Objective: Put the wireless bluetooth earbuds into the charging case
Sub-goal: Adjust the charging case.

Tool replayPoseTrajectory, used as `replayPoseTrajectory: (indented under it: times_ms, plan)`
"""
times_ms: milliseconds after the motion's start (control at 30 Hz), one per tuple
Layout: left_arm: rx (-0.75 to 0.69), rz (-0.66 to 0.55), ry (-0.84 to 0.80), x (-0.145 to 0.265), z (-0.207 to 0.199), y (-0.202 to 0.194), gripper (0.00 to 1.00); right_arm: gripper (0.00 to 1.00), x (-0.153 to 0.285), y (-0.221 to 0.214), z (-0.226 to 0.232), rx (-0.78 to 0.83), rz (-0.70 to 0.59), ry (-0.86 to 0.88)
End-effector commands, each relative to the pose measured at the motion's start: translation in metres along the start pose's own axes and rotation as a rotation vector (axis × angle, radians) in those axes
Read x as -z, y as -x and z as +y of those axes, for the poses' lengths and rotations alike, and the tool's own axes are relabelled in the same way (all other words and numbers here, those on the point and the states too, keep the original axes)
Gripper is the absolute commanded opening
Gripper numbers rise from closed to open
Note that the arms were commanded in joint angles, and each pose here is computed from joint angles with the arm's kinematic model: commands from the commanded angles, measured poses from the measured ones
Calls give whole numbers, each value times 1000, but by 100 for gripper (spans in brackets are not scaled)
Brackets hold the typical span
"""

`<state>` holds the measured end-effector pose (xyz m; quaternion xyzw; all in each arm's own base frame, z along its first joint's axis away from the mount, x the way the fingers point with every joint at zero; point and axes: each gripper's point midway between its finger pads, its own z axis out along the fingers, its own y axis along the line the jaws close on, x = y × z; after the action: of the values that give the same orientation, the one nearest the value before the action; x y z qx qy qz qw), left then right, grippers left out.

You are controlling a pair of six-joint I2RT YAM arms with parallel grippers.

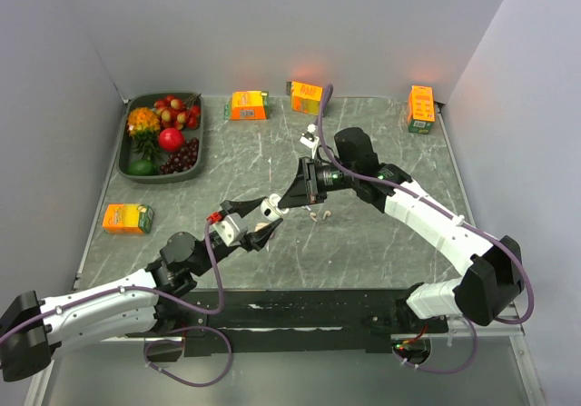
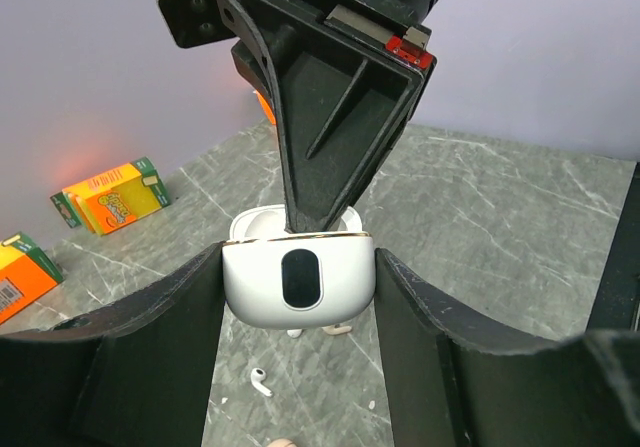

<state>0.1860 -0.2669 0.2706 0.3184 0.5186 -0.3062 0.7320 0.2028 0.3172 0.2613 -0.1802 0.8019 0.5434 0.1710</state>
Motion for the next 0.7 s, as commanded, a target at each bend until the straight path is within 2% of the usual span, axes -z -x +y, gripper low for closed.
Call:
replayPoseTrajectory:
  times_ms: [0, 67, 100, 133, 233, 267, 300, 333, 500, 567, 633, 667]
  plan:
    - [33, -82, -5, -4, 0, 27, 1, 7, -1, 6, 6, 38, -18, 38]
    - [38, -77, -1, -5, 0, 27, 3, 0, 2, 6, 6, 60, -23, 26]
    - [41, -69, 6, -5, 1, 26, 9, 0, 3, 8, 6, 70, -28, 16]
    - [42, -62, 4, -6, 1, 25, 28, 0, 4, 10, 8, 88, -36, 8]
    - [43, -43, -4, -7, -1, 24, 67, 0, 13, 14, 12, 141, -51, -14]
    - [47, -40, -3, -7, 0, 23, 74, 0, 15, 15, 14, 173, -62, -21]
    - [54, -40, -3, -7, -1, 25, 90, 0, 17, 13, 12, 174, -55, -40]
    - [54, -28, -5, -6, -1, 22, 96, 0, 21, 16, 15, 199, -66, -48]
    - [90, 3, -5, -6, 0, 33, 96, 0, 37, 22, 15, 322, -97, -132]
    - [137, 74, 25, -4, 3, 25, 96, 0, 45, 23, 17, 387, -102, -170]
    - [177, 93, 42, -6, 6, 34, 96, 0, 50, 26, 18, 454, -131, -217]
    - [194, 158, 26, -3, 1, 23, 96, 0, 55, 26, 21, 519, -145, -223]
